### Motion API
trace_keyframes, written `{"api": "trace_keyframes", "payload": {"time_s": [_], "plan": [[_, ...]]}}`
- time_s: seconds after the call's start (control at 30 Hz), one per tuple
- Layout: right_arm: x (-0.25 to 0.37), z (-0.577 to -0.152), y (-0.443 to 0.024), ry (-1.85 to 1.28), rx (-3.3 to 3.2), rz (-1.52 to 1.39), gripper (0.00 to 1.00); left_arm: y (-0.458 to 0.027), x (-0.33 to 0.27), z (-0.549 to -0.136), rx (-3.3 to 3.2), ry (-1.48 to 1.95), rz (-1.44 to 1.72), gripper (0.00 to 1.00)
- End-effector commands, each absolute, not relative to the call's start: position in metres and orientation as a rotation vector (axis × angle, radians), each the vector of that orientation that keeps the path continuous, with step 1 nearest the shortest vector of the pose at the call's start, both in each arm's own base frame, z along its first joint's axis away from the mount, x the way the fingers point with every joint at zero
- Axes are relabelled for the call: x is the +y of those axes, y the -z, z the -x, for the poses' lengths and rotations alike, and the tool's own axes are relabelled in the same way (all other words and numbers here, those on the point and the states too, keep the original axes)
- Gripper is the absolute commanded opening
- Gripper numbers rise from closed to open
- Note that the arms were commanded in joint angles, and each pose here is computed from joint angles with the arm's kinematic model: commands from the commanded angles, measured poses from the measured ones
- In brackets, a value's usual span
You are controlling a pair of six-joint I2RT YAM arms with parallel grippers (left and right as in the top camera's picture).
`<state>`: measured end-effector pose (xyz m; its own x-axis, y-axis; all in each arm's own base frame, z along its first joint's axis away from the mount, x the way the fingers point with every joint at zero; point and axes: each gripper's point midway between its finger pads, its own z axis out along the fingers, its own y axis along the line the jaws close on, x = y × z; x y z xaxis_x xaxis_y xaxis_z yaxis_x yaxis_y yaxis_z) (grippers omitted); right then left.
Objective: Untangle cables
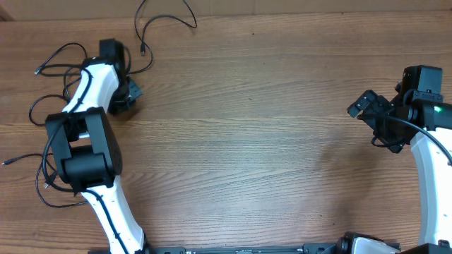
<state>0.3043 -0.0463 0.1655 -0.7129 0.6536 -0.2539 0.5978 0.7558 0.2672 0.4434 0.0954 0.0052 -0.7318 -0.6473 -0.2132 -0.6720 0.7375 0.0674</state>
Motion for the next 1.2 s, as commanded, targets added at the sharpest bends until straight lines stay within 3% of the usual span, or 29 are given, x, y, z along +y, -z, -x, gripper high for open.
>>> {"api": "trace_keyframes", "payload": {"time_s": [0.0, 0.4, 0.63, 0.8, 0.87, 0.97, 1.1, 1.17], "plan": [[-0.05, -0.309, -0.173, -0.225, 2.593, -0.963, 1.0, 0.014, 0.123, -0.44, 2.719, -0.302, 1.145, 0.04], [-0.05, -0.309, -0.173, -0.225, 2.593, -0.963, 1.0, -0.03, 0.249, -0.458, 2.375, -0.447, 1.293, 0.04], [-0.05, -0.309, -0.173, -0.225, 2.593, -0.963, 1.0, -0.075, 0.195, -0.491, 2.5, 0.217, 1.169, 0.05], [-0.05, -0.309, -0.173, -0.225, 2.593, -0.962, 1.0, -0.145, 0.182, -0.493, 2.451, 0.225, 1.09, 0.17], [-0.05, -0.309, -0.173, -0.225, 2.593, -0.963, 1.0, -0.182, 0.173, -0.486, 2.426, 0.231, 1.025, 0.26], [-0.05, -0.309, -0.173, -0.225, 2.593, -0.962, 1.0, -0.242, 0.151, -0.454, 2.391, 0.278, 0.984, 0.4], [-0.05, -0.309, -0.173, -0.225, 2.593, -0.963, 1.0, -0.293, 0.132, -0.409, 2.392, 0.253, 0.884, 0.45], [-0.05, -0.309, -0.173, -0.225, 2.593, -0.962, 1.0, -0.313, 0.122, -0.386, 2.386, 0.246, 0.853, 0.52]]}}
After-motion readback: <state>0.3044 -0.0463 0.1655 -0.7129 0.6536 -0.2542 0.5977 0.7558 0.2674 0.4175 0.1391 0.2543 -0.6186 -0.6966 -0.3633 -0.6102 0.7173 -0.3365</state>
